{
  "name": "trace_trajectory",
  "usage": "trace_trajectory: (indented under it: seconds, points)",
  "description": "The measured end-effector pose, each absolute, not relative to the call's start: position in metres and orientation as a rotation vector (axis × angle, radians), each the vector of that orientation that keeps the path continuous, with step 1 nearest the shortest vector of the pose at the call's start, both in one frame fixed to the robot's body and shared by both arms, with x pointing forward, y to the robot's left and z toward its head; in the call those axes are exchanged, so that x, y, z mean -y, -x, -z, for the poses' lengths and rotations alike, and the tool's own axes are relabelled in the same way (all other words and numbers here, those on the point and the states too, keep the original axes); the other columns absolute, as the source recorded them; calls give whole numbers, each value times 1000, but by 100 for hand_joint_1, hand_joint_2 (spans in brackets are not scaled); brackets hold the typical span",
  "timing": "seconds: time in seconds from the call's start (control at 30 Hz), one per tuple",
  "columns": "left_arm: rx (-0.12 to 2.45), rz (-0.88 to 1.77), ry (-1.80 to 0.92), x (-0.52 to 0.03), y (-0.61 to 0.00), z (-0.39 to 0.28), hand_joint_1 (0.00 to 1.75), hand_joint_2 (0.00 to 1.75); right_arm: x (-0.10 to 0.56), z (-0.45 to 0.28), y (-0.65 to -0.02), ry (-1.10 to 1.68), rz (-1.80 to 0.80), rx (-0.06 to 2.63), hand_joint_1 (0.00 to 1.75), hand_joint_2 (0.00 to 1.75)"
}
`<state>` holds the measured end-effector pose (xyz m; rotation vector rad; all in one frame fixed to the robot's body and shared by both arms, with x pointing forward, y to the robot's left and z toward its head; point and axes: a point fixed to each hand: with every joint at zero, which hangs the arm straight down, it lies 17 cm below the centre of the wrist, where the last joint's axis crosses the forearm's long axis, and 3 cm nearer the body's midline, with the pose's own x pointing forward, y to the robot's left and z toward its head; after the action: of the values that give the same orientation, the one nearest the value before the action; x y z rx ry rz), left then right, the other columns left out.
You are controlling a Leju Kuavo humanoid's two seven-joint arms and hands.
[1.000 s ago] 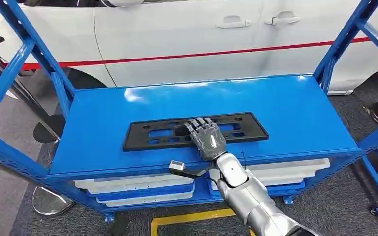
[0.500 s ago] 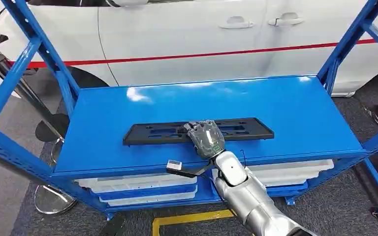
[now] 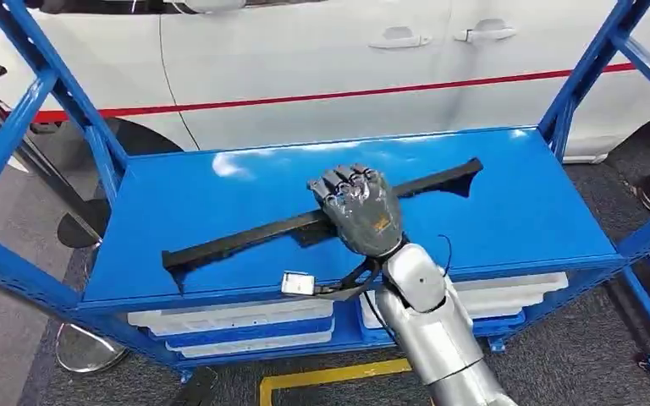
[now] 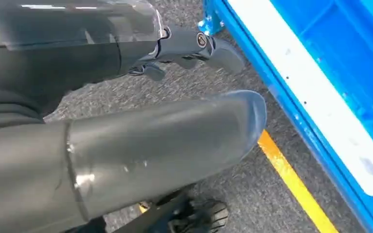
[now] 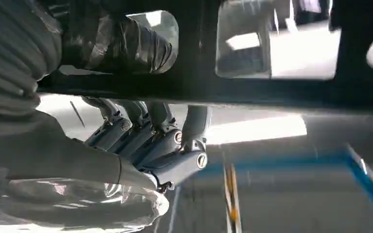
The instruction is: Take the parts from the cabinet and place them on the table.
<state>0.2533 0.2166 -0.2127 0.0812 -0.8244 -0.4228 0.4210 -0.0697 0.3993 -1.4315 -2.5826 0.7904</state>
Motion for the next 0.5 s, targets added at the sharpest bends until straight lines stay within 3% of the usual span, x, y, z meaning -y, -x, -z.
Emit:
trace_trajectory:
  seconds: [0.17,0.47,0.5]
  points:
    - [827,392,-91,-216,-250,213,0,0,85,-440,-371,1456,-620,2778,175,175]
    - [847,361,-97,-211,-252,210,0,0,119,-454,-364,1549,-493,2737,175,175]
    - [851,360,-95,-210,-252,210,0,175,119,-456,-362,1554,-483,2741,175,175]
